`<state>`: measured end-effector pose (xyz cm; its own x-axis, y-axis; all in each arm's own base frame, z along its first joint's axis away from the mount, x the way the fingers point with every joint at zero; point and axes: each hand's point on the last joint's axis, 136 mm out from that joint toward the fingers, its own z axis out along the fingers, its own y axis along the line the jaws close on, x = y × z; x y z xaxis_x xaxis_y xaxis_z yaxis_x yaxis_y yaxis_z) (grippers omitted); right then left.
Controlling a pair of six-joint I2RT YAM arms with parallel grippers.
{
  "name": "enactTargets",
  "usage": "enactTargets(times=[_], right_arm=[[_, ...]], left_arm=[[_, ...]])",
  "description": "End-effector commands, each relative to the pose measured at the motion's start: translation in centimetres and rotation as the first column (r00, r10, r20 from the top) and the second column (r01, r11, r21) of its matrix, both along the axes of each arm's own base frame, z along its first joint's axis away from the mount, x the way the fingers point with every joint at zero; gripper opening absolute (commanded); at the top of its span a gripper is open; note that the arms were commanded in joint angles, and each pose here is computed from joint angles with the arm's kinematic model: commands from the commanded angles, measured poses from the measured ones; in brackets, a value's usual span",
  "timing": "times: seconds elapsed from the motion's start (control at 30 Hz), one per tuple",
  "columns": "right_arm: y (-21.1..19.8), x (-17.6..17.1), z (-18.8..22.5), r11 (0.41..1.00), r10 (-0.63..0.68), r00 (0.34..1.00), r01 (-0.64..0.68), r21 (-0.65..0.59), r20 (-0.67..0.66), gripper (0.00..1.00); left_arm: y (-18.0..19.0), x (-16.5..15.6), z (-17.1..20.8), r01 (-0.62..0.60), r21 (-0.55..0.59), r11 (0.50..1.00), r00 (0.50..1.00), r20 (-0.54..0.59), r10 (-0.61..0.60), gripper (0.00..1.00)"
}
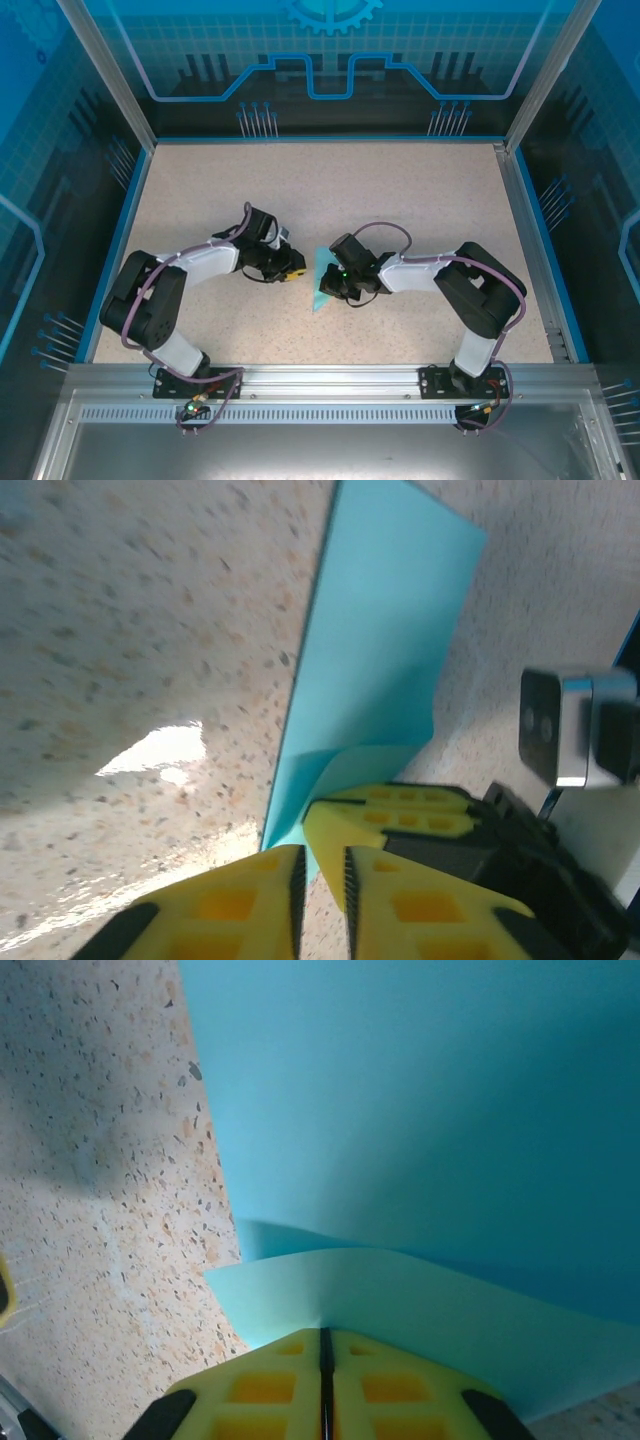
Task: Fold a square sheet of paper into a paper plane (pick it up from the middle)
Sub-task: Third fold the triangle at the center of the table.
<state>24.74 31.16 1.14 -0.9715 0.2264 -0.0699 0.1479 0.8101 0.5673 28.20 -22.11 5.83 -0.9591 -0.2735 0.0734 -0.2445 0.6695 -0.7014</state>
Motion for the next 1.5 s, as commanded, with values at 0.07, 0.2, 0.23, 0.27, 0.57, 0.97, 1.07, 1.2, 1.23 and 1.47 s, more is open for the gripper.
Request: enactTargets(times=[0.07, 0.2, 0.23, 0.27, 0.57, 0.97, 1.07, 1.2, 1.23, 1.47], right_arm=[[-2.1, -1.6, -2.3, 0.996, -0.007, 0.996, -0.001, -0.093, -0.084, 0.05], [-2.1, -1.7, -2.4, 0.995, -0.007, 0.996, -0.002, -0.096, -0.091, 0.03], [-2.1, -1.8, -2.4, 0.995, -0.006, 0.996, -0.003, -0.096, -0.091, 0.03], [-2.1, -1.8, -2.4, 0.995, -0.005, 0.996, -0.004, -0.096, -0.091, 0.03], [-2.0, -1.6, -2.3, 0.996, -0.007, 0.996, -0.001, -0.092, -0.088, 0.03], [-1.8, -1.6, -1.9, 0.997, 0.000, 0.997, -0.005, -0.071, -0.078, 0.03], [-1.6, -1.5, -1.7, 0.998, 0.004, 0.998, -0.008, -0.057, -0.068, 0.02], [-1.3, -1.3, -0.8, 0.999, 0.012, 0.999, -0.013, -0.030, -0.045, 0.02], [-1.2, -1.2, -0.3, 1.000, 0.015, 0.999, -0.016, -0.018, -0.029, 0.02], [-1.3, 0.5, 3.5, 0.993, 0.093, 0.986, -0.102, 0.062, 0.142, 0.05]], left_arm=[[-1.9, -1.1, 0.3, 0.063, -0.053, 0.997, 0.998, 0.002, -0.063, 0.10], [-2.6, -1.4, -0.1, 0.082, -0.054, 0.995, 0.997, -0.002, -0.082, 0.07], [-2.8, -1.4, -0.2, 0.085, -0.052, 0.995, 0.996, -0.005, -0.085, 0.06], [-2.9, -1.4, -0.4, 0.089, -0.050, 0.995, 0.996, -0.007, -0.090, 0.05], [-3.7, -1.6, -1.9, 0.113, -0.026, 0.993, 0.993, -0.038, -0.114, 0.00], [-3.5, -1.3, -3.8, 0.099, 0.021, 0.995, 0.993, -0.059, -0.098, 0.00], [-3.4, -1.2, -4.2, 0.092, 0.028, 0.995, 0.994, -0.063, -0.090, 0.00], [-2.7, -1.3, -4.9, 0.084, 0.077, 0.993, 0.994, -0.073, -0.078, 0.00], [-2.4, -1.4, -5.1, 0.081, 0.093, 0.992, 0.994, -0.076, -0.075, 0.00], [-1.0, -2.3, -6.5, 0.094, 0.186, 0.978, 0.992, -0.097, -0.077, 0.00]])
